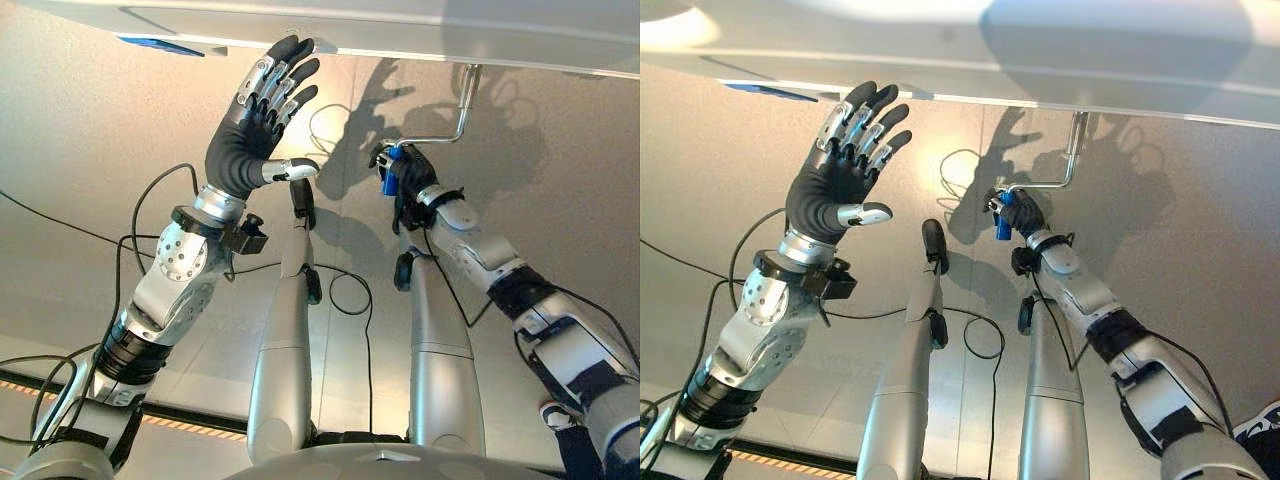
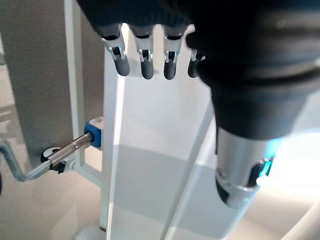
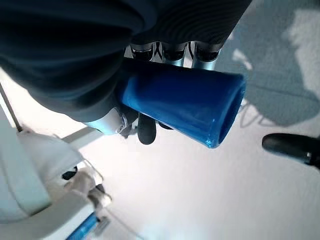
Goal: Raise the hospital bed
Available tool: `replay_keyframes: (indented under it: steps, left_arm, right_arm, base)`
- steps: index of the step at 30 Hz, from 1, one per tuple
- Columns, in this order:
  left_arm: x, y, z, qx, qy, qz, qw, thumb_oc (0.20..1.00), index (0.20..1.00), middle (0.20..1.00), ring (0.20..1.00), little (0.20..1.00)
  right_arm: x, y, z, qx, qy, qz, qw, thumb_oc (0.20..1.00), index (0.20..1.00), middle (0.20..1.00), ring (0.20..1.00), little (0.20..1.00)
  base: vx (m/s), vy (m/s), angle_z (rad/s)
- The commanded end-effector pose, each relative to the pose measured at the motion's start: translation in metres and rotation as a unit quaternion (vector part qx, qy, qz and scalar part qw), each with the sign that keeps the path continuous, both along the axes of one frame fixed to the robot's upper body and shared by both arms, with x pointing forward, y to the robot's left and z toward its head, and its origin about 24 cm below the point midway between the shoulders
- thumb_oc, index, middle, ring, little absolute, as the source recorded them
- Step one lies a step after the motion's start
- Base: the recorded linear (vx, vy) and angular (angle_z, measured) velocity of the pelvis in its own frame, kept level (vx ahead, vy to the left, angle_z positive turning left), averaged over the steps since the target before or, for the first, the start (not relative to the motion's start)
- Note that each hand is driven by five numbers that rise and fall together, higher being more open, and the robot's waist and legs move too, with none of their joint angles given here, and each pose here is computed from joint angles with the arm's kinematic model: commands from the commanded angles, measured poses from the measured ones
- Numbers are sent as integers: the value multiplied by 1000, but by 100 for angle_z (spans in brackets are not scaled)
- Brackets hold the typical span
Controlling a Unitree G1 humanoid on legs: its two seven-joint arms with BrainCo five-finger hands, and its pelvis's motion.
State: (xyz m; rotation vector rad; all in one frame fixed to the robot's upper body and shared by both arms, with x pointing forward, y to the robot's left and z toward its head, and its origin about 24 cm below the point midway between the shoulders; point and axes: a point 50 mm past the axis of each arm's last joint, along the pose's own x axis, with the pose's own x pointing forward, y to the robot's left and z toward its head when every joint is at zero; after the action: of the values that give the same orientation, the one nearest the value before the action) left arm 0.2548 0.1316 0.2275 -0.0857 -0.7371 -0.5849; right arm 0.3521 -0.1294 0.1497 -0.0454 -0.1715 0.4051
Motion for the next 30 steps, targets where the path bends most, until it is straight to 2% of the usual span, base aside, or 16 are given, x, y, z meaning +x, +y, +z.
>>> replay_keyframes:
  steps: [1, 9, 14, 16, 17, 30]
  left_arm:
    - [-17, 2, 11, 31, -67, -3, 997, 1000, 1000, 1000, 1000, 1000]
    - [-19, 10, 7, 31, -64, 14, 997, 1000, 1000, 1000, 1000, 1000]
    - [-24, 21, 6, 31, -62, 23, 997, 1000, 1000, 1000, 1000, 1000]
    - [-25, 23, 7, 29, -63, 23, 997, 1000, 1000, 1000, 1000, 1000]
    - [-26, 26, 8, 29, -65, 24, 997, 1000, 1000, 1000, 1000, 1000]
    - [-29, 31, 13, 2, -68, 9, 998, 1000, 1000, 1000, 1000, 1000]
  right_arm:
    - [-44, 80, 44, 29, -129, 229, 964, 200, 200, 200, 200, 200]
    - [-66, 48, 70, 108, -180, 233, 949, 200, 200, 200, 200, 200]
    - [-74, 1, 82, 181, -224, 160, 944, 200, 200, 200, 200, 200]
    - [-75, -5, 84, 187, -232, 147, 943, 200, 200, 200, 200, 200]
    - [-76, -20, 88, 202, -254, 113, 939, 200, 200, 200, 200, 200]
    - [-81, -68, 99, 279, -320, -21, 905, 200, 200, 200, 200, 200]
  base:
    - [0, 0, 0]
    - [0, 0, 0]
    - [0, 0, 0]
    - [1, -17, 1]
    - [2, -34, 2]
    - [3, -22, 0]
